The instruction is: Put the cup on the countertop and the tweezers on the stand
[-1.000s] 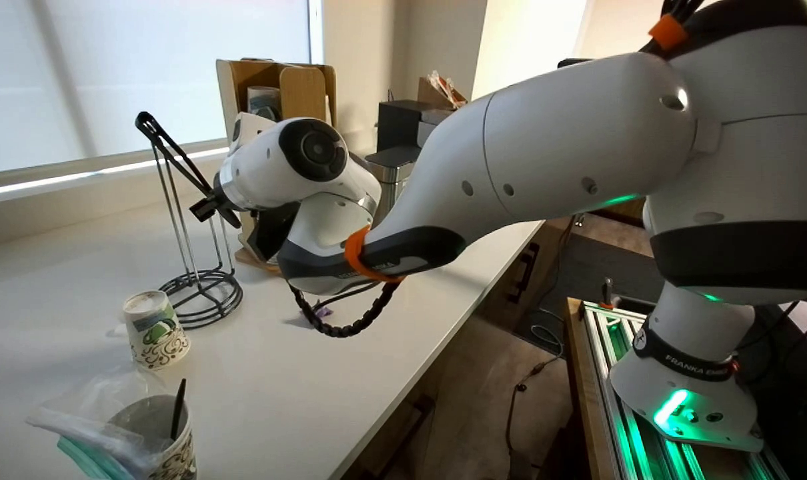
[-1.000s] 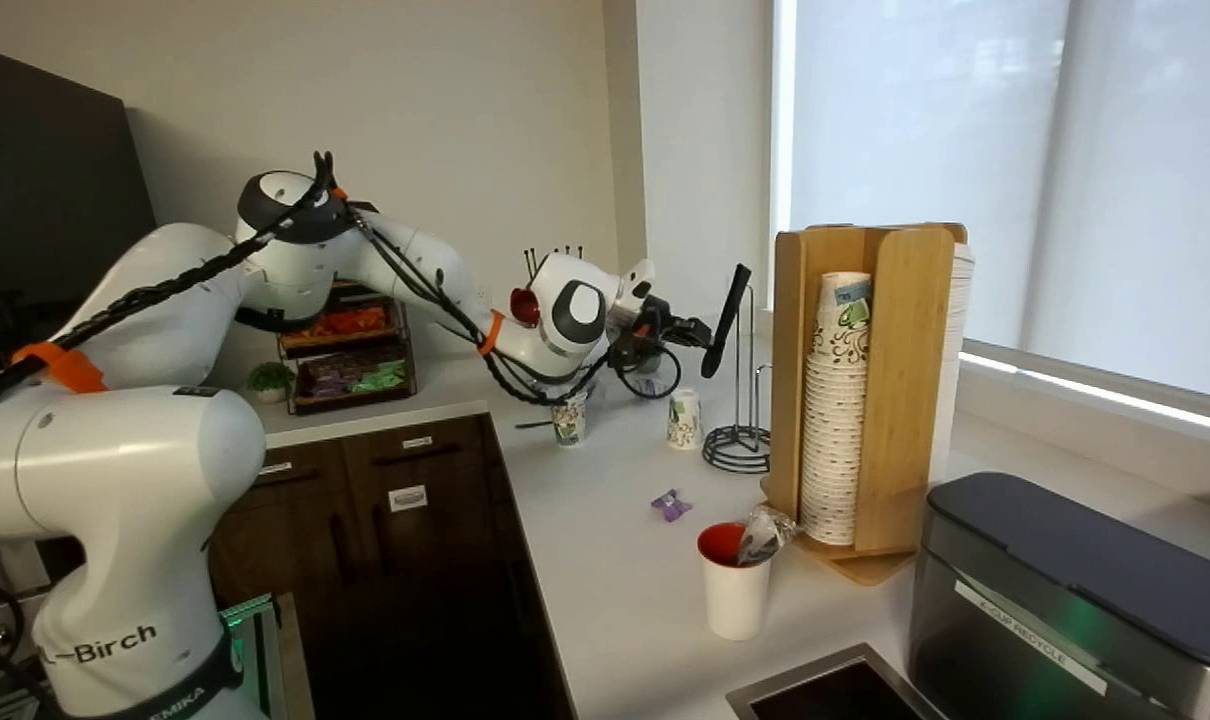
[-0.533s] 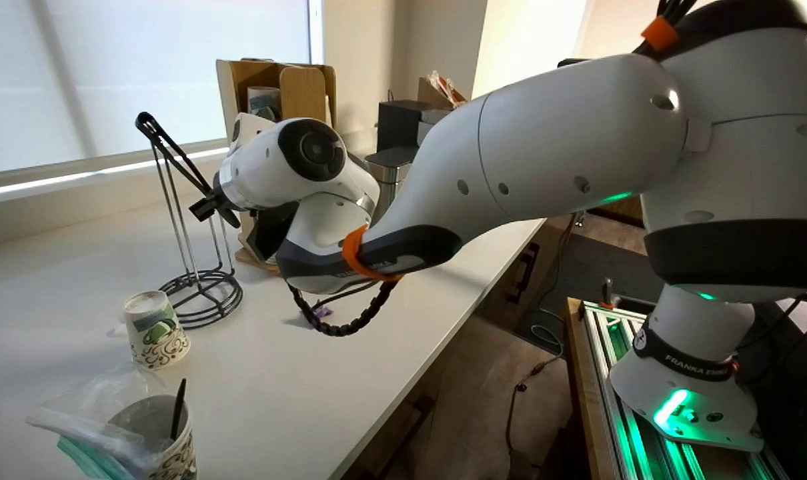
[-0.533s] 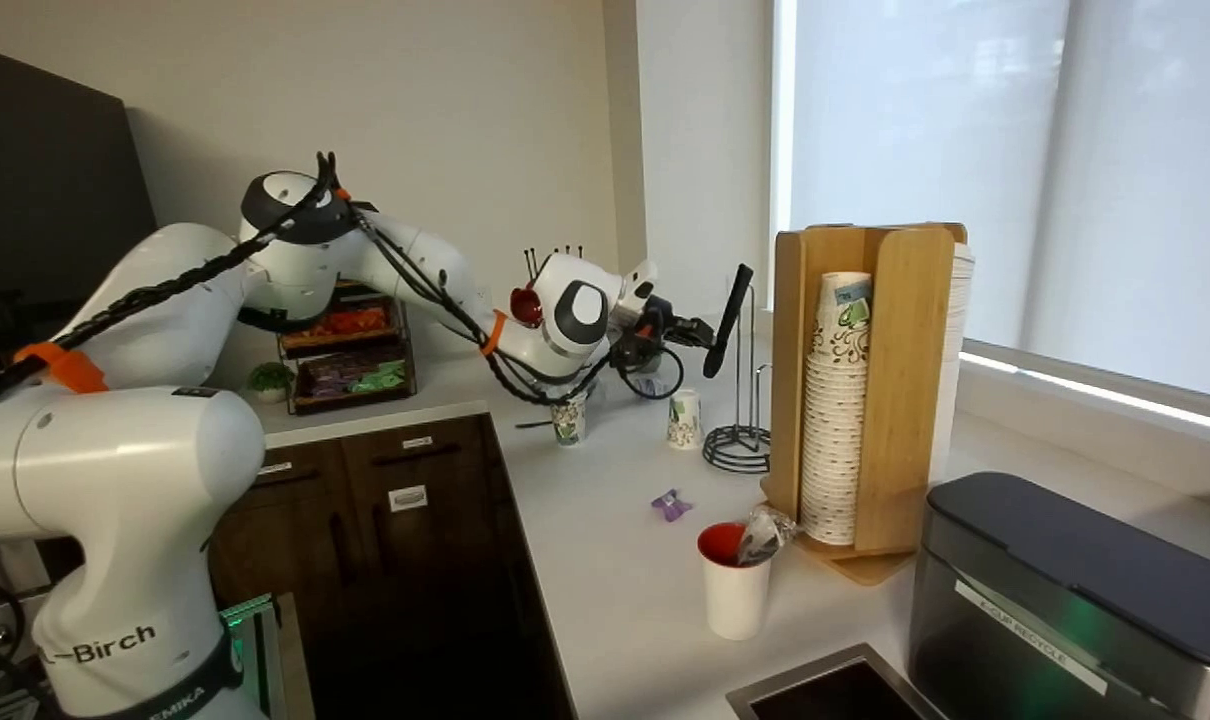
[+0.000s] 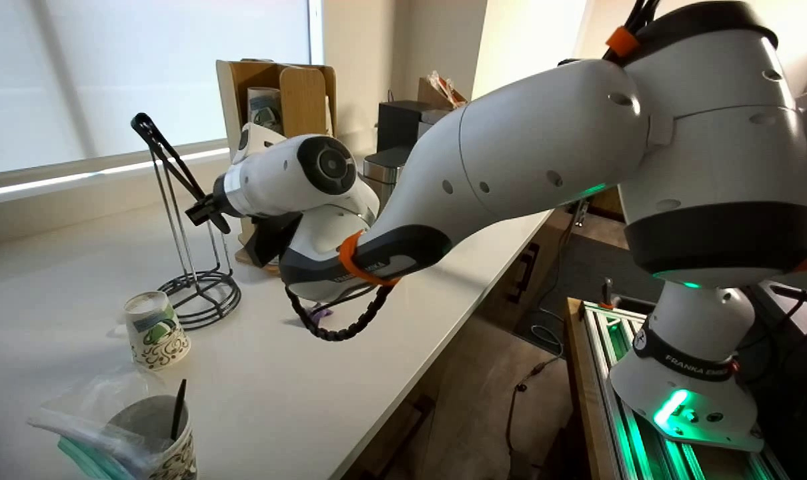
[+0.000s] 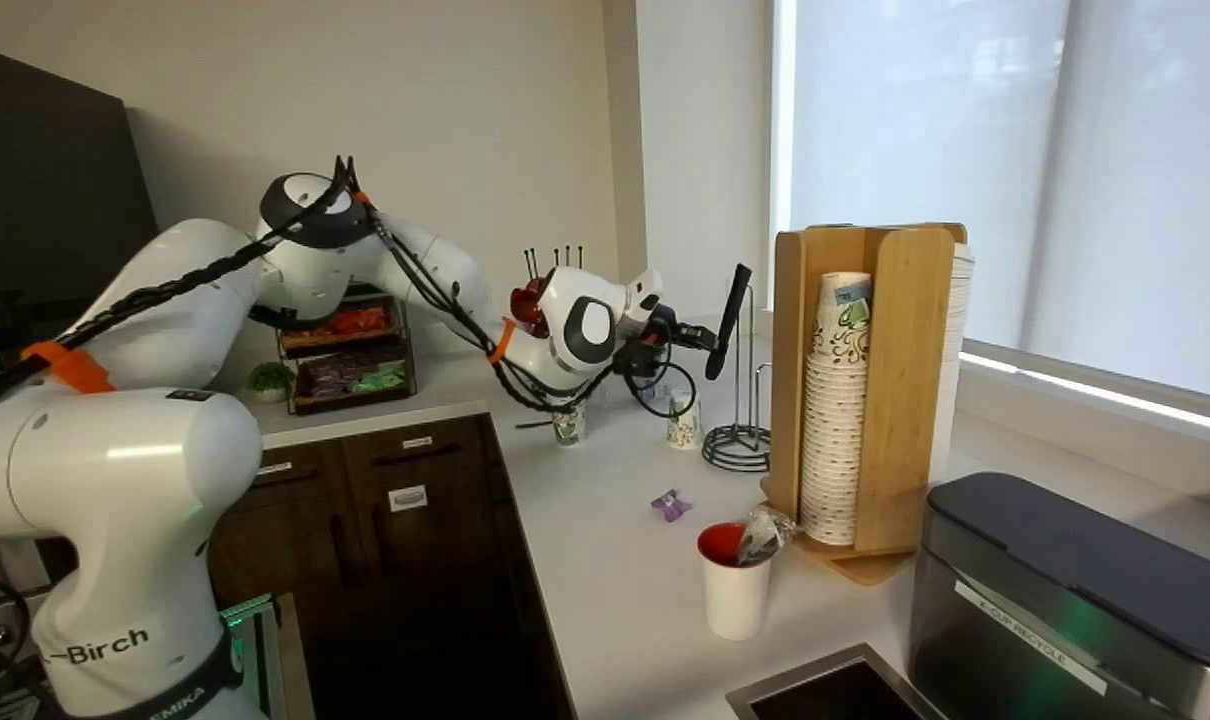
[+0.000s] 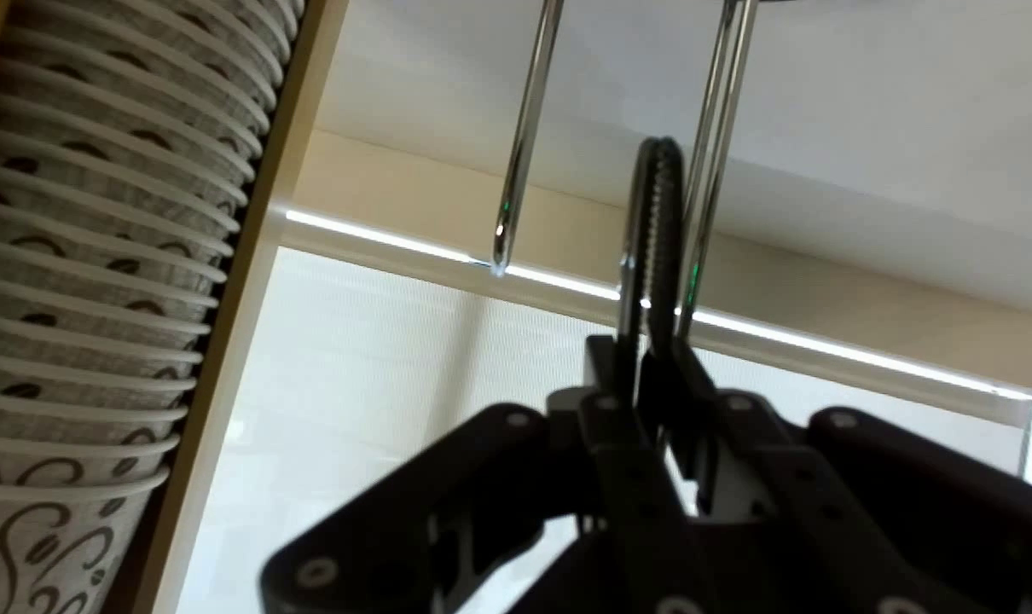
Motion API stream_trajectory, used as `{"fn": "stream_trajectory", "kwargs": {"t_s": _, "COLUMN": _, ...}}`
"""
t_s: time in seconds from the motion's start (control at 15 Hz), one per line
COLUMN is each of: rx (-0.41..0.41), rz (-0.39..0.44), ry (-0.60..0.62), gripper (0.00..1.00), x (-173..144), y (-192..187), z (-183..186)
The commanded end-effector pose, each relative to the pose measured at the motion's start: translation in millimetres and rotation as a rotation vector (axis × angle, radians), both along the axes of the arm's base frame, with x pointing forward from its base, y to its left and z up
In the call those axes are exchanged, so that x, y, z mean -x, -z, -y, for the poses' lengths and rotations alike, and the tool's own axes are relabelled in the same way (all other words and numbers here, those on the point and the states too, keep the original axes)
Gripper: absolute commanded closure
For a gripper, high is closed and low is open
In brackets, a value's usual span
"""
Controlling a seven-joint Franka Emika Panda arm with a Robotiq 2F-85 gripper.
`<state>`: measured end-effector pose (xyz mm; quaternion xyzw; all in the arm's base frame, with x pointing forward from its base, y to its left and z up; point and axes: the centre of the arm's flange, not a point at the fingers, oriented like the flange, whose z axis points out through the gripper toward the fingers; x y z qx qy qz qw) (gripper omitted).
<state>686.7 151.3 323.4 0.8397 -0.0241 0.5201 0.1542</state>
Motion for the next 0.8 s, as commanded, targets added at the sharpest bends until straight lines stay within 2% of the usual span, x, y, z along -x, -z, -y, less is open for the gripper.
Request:
{"fn": "stream_trajectory", "kwargs": {"t_s": 0.0, "rx": -0.045, "rz": 0.001, "ry": -0.021, "gripper": 0.96, "x": -0.7, "y": 4.8, "z": 0.6}}
{"fn": "stream_trajectory", "kwargs": {"t_s": 0.33, "rx": -0.084, "rz": -0.002, "ry": -0.030, "gripper": 0.96, "x": -2.7, "y": 7.1, "z": -2.9}}
{"fn": "stream_trajectory", "kwargs": {"t_s": 0.73, "rx": -0.081, "rz": 0.030, "ry": -0.021, "gripper": 0.96, "x": -6.4, "y": -15.2, "z": 2.4}}
